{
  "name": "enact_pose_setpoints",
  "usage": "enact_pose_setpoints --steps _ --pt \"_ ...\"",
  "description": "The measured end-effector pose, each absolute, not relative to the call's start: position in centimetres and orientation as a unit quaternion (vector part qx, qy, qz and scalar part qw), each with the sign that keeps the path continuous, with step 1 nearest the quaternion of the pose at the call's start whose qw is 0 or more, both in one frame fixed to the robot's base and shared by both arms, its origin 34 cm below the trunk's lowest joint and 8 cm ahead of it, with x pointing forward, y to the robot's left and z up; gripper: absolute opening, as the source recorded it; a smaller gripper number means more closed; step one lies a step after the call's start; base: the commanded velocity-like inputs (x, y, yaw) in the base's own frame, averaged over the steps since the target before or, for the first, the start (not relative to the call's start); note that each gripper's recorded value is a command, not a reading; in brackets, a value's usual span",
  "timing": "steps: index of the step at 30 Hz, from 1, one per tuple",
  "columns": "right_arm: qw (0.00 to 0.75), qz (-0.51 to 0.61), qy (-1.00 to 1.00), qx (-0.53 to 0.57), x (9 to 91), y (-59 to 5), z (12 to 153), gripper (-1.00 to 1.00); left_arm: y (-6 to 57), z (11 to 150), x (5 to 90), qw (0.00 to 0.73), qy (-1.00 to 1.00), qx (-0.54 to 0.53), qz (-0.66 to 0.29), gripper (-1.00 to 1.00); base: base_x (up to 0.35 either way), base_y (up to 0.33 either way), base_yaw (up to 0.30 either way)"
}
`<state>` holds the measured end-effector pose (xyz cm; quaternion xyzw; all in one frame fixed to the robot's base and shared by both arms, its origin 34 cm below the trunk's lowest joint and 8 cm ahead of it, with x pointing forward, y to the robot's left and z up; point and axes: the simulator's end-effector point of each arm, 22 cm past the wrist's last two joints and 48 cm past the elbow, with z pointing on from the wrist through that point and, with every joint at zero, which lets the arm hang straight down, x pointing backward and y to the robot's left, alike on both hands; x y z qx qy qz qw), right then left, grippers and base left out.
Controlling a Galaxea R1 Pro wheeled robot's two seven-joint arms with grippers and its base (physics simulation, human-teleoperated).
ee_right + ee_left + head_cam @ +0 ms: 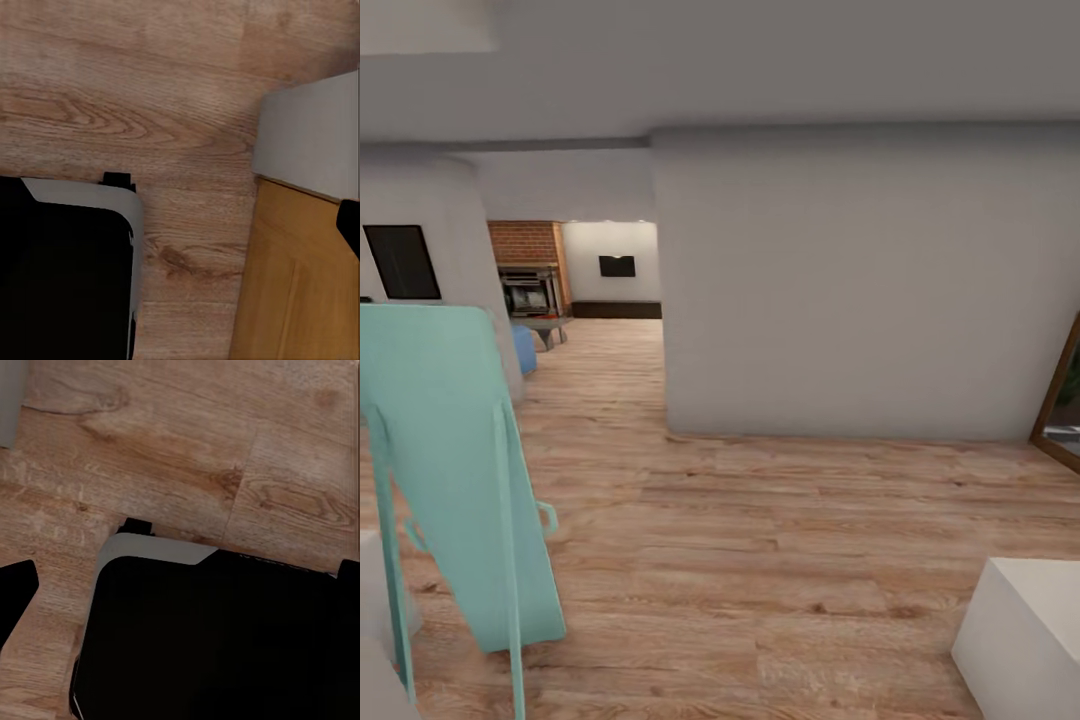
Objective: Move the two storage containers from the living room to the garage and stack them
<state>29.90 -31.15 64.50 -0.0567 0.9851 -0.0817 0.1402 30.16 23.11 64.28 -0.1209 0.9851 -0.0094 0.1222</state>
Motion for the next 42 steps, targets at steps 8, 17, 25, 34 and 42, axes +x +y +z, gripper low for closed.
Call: enact_pose_setpoints --steps 8,17,25,34,42 --pt "0.14 -0.082 0.985 -0.057 29.88 -31.18 64.49 1.0 23.11 64.27 30.14 0.122 0.985 -0.121 -0.009 1.0 0.322 0.0 0.0" --pt "0.139 -0.082 0.985 -0.056 29.85 -31.19 64.49 1.0 23.11 64.27 30.13 0.122 0.985 -0.121 -0.009 1.0 0.322 0.0 0.0" --pt "0.139 -0.082 0.985 -0.056 29.87 -31.21 64.49 1.0 23.12 64.27 30.13 0.122 0.985 -0.121 -0.009 1.0 0.322 0.0 0.0" --pt "0.14 -0.082 0.985 -0.056 29.87 -31.19 64.49 1.0 23.12 64.27 30.13 0.122 0.985 -0.121 -0.009 1.0 0.322 0.0 0.0" --pt "0.14 -0.082 0.985 -0.056 29.87 -31.18 64.49 1.0 23.11 64.28 30.16 0.122 0.985 -0.121 -0.009 1.0 0.322 0.0 0.0"
